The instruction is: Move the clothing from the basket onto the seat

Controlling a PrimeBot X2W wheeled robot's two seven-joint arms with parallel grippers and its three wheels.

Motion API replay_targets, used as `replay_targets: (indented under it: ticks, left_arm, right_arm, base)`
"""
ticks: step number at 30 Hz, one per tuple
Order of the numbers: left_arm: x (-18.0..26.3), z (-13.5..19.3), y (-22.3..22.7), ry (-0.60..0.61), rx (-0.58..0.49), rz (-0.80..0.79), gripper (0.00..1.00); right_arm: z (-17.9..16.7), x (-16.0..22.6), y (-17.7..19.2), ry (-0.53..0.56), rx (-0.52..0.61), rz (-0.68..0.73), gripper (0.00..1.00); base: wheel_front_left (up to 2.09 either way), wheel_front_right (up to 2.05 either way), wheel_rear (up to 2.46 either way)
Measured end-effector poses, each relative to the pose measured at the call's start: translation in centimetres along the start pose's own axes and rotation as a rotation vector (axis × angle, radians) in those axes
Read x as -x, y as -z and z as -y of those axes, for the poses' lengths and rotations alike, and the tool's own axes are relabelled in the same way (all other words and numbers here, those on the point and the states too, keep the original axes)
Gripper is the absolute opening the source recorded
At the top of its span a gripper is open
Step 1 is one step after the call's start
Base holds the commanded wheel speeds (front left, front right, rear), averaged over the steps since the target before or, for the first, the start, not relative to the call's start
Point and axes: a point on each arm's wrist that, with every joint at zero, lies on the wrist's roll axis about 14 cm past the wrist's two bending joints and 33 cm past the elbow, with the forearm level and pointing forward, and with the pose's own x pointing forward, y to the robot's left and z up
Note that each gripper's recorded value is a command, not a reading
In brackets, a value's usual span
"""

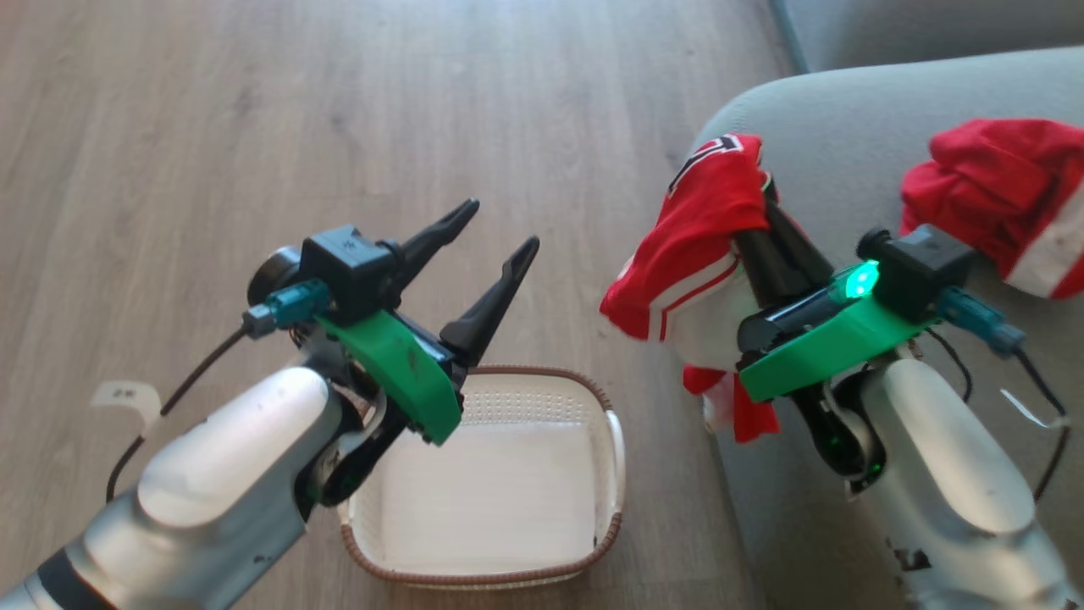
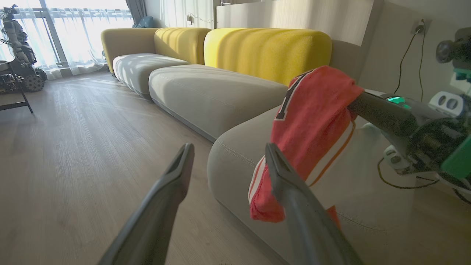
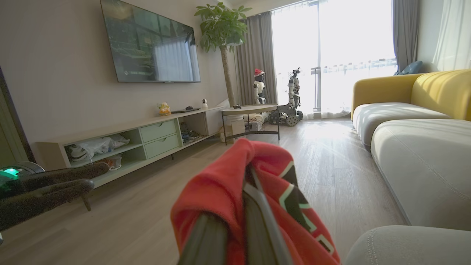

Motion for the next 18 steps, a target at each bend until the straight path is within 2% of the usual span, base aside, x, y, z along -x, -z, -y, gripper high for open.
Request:
replay_targets:
  ticks: [10, 18]
  left_arm:
    - [-2.0, 3.0, 1.0, 0.109, 0.012, 0.000, 1.00]
    - [-3.8, 5.8, 1.5, 0.218, 0.012, 0.008, 1.00]
  right_arm:
    - [4.1, 3.4, -4.5, 0.126, 0.069, 0.106, 0.00]
    - [7.1, 6.9, -6.5, 0.229, 0.130, 0.130, 0.00]
  base:
    - [0.00, 0.00, 0.00]
    - [0.00, 0.00, 0.00]
